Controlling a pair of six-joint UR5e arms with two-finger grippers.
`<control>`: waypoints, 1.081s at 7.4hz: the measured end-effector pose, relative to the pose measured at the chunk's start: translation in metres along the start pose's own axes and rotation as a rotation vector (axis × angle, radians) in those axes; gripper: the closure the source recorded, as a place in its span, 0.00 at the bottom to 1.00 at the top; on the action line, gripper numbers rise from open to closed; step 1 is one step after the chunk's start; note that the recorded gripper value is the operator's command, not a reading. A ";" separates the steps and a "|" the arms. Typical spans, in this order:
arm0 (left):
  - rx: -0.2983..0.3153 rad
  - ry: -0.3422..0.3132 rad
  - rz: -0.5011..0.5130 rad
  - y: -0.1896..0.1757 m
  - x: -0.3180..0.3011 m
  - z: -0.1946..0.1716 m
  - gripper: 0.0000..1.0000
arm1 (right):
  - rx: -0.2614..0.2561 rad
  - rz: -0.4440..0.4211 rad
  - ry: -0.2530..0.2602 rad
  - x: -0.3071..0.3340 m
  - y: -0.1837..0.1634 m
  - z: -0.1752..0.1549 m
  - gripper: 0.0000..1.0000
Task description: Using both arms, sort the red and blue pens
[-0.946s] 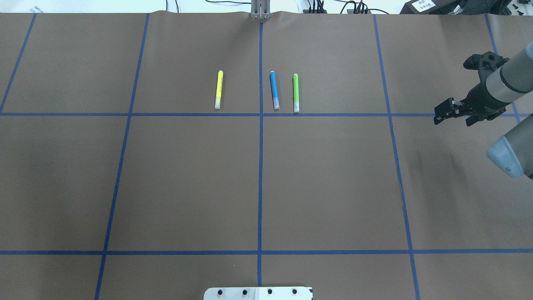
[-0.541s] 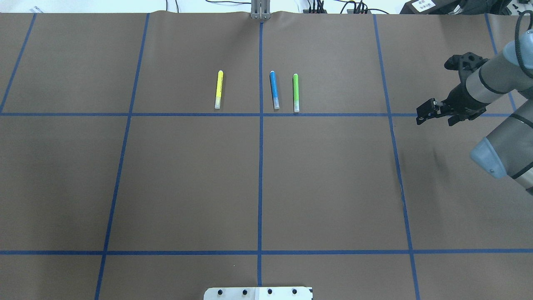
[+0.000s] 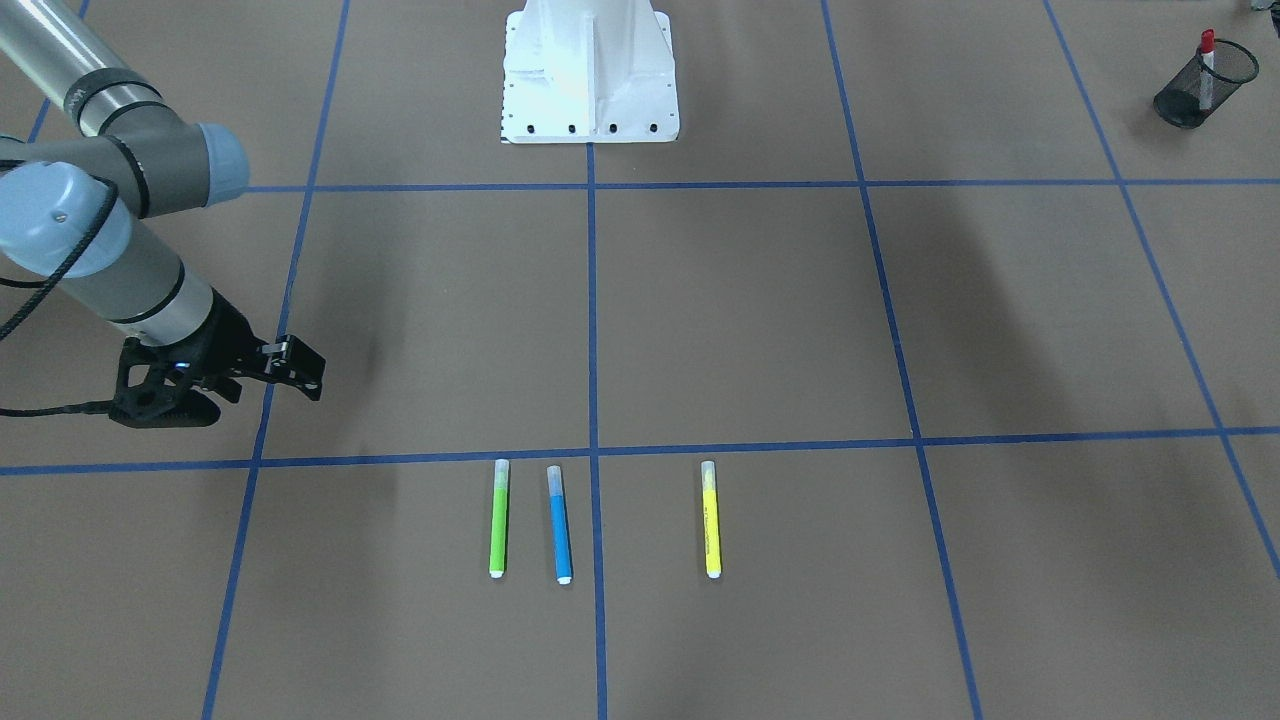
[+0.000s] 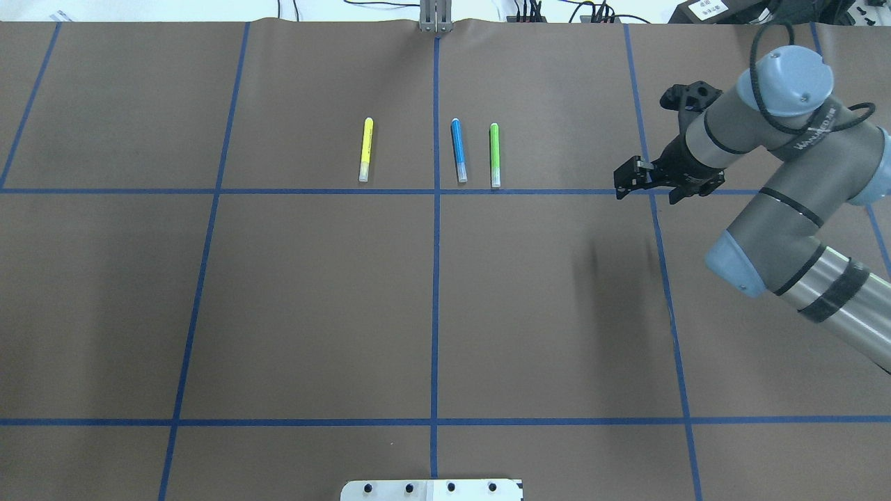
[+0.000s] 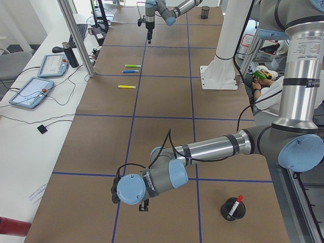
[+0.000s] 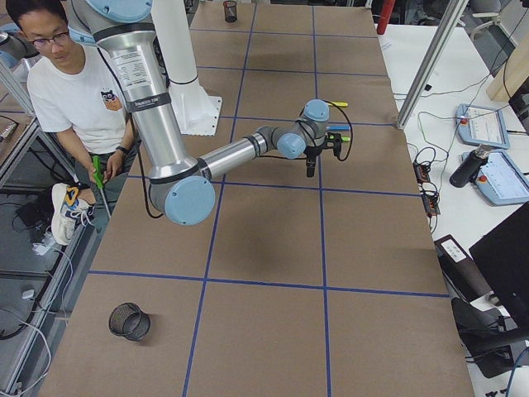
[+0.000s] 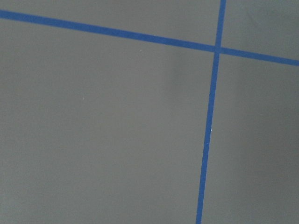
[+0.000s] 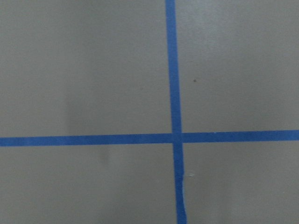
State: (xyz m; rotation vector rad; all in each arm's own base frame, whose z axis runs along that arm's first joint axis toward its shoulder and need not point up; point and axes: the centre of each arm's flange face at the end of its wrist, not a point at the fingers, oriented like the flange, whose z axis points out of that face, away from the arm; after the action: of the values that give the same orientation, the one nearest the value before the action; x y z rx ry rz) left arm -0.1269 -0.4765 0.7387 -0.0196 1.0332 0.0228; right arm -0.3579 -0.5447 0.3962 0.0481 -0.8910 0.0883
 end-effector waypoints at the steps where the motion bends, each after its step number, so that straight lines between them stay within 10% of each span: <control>1: -0.007 -0.006 0.041 -0.017 0.014 0.004 0.00 | 0.011 0.009 -0.013 -0.032 -0.005 0.003 0.00; 8: -0.032 0.001 0.073 -0.052 0.036 0.017 0.00 | 0.093 -0.045 0.032 -0.250 -0.067 0.047 0.04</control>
State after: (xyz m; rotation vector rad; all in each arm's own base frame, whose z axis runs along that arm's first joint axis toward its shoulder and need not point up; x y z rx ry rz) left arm -0.0926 -0.5276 0.7171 -0.0109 1.0337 0.1058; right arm -0.5446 -0.6295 0.2309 0.1528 -0.8534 0.0886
